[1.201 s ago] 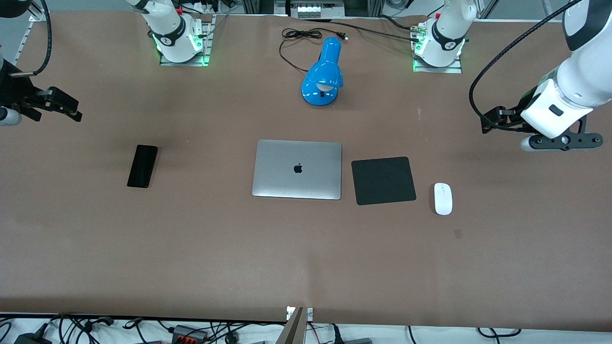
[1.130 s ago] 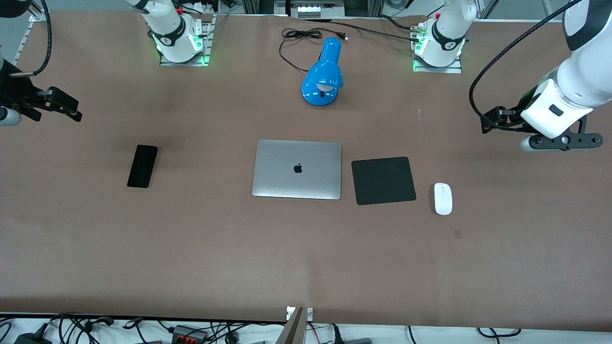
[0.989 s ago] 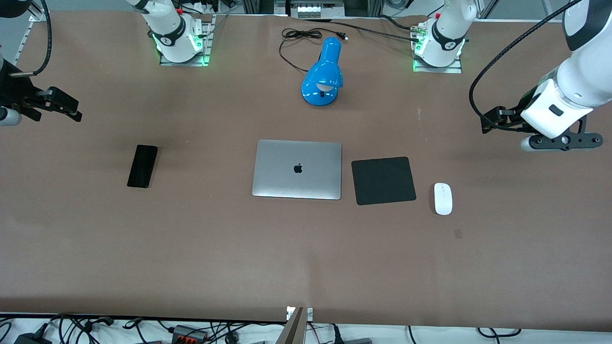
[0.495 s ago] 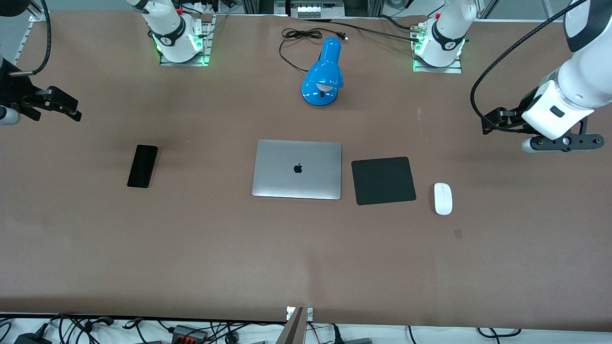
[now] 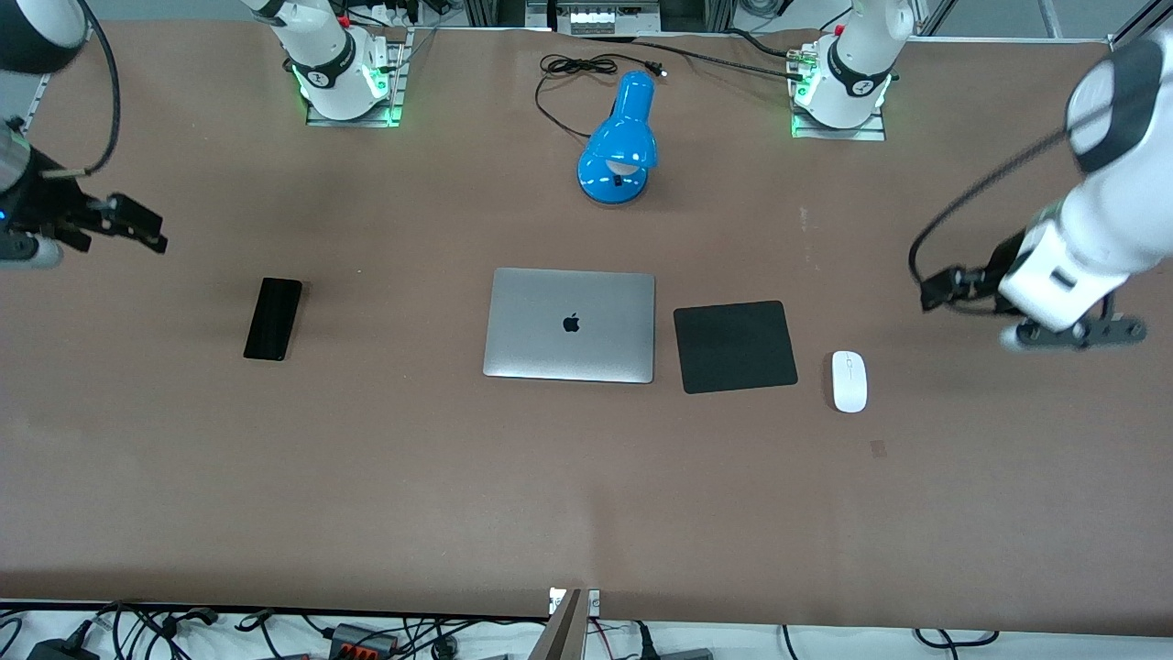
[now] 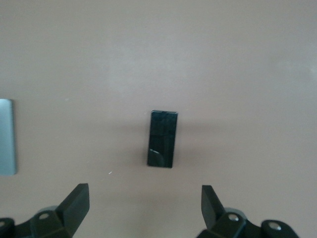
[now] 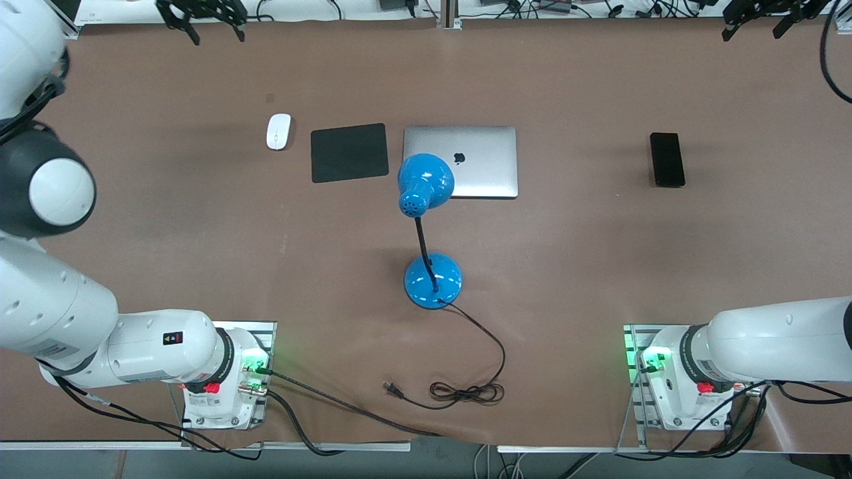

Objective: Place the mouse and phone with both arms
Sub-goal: 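Lower the right gripper to the phone while the left gripper reaches the mouse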

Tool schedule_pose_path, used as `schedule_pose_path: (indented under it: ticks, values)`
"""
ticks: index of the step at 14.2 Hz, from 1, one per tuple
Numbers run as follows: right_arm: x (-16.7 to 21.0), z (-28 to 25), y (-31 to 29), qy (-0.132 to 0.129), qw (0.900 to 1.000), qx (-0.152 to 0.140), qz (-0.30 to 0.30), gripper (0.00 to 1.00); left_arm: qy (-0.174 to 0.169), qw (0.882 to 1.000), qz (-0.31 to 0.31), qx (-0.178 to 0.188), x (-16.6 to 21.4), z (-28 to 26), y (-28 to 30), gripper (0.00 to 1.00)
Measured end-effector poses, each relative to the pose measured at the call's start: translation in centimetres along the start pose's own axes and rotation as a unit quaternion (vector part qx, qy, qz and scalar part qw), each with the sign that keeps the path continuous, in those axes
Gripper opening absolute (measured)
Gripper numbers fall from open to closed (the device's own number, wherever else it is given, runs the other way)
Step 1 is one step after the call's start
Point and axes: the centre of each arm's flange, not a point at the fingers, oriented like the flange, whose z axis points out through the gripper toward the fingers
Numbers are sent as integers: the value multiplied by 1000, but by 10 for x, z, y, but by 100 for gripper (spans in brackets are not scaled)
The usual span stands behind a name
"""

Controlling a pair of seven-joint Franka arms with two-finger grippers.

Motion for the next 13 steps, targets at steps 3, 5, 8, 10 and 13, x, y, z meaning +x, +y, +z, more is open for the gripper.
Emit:
schedule_pose_path:
  ticks: [3,5,8,10,13]
  values:
    - [16,54,-1,-37,999,-1,-3,100,-44,999,-2,-11,32,98,0,100]
    - [24,90,-3,-43,999,0,-5,100,-55,998,-5,-20,47,150,-2,100]
    - [22,148,-7,-39,999,2,-8,100,-73,997,-1,-23,51,193,3,100]
    - [12,190,-7,-42,999,3,-7,100,-63,998,9,-14,53,215,6,100]
    - [-1,250,5,-49,999,7,5,100,-54,998,22,-7,50,246,9,100]
